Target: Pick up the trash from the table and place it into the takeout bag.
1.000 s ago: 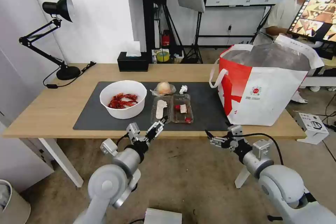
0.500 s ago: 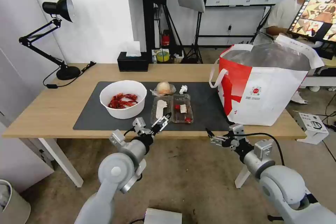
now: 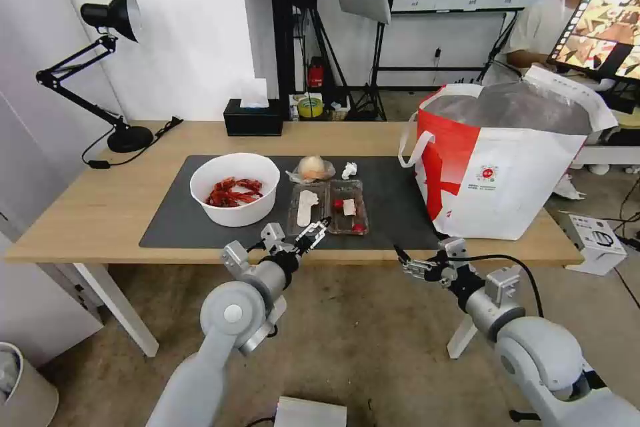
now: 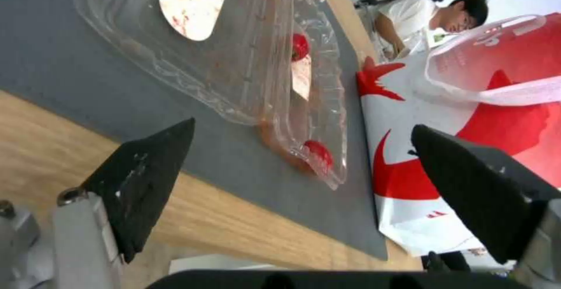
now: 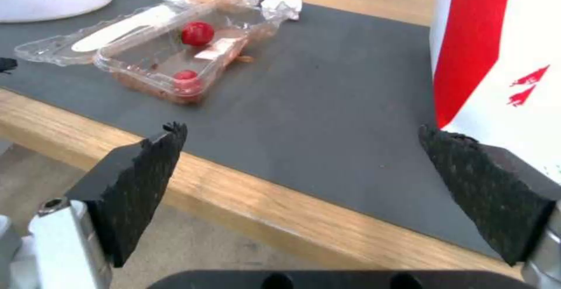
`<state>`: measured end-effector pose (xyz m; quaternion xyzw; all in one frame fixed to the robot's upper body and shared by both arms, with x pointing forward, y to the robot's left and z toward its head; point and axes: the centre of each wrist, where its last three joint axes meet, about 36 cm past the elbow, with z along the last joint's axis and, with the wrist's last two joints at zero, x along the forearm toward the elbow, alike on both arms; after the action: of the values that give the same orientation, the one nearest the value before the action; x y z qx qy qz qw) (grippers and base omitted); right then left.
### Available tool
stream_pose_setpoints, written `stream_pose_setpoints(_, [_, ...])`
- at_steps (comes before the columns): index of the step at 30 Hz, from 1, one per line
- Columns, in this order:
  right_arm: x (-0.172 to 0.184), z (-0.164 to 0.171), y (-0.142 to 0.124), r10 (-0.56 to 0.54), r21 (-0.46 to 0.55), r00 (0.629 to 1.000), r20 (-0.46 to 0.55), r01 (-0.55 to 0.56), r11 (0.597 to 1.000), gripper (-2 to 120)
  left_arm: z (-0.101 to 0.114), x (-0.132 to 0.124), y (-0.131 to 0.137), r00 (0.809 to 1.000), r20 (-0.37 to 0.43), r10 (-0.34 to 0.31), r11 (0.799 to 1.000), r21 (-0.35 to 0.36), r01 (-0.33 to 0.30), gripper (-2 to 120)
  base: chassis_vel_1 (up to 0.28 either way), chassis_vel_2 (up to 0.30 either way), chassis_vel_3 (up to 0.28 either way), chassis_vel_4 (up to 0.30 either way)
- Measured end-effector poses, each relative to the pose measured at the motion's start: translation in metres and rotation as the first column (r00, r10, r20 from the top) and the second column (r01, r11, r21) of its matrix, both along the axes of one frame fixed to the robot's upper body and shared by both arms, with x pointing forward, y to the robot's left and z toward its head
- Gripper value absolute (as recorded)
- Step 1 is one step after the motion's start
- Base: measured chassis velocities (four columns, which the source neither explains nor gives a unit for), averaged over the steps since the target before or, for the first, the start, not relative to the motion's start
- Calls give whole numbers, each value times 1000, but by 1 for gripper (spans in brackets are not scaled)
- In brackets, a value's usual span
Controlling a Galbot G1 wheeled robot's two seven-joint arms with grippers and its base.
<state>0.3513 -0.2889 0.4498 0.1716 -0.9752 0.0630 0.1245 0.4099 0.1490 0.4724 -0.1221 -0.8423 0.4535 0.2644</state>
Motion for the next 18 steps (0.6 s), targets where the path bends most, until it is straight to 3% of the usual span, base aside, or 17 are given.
stream_pose_setpoints(18, [1, -4, -5, -15, -2, 1000, -1, 15, 1000, 100, 3, 18, -10, 999, -50, 5, 999, 34, -4, 100, 0, 0, 0, 0])
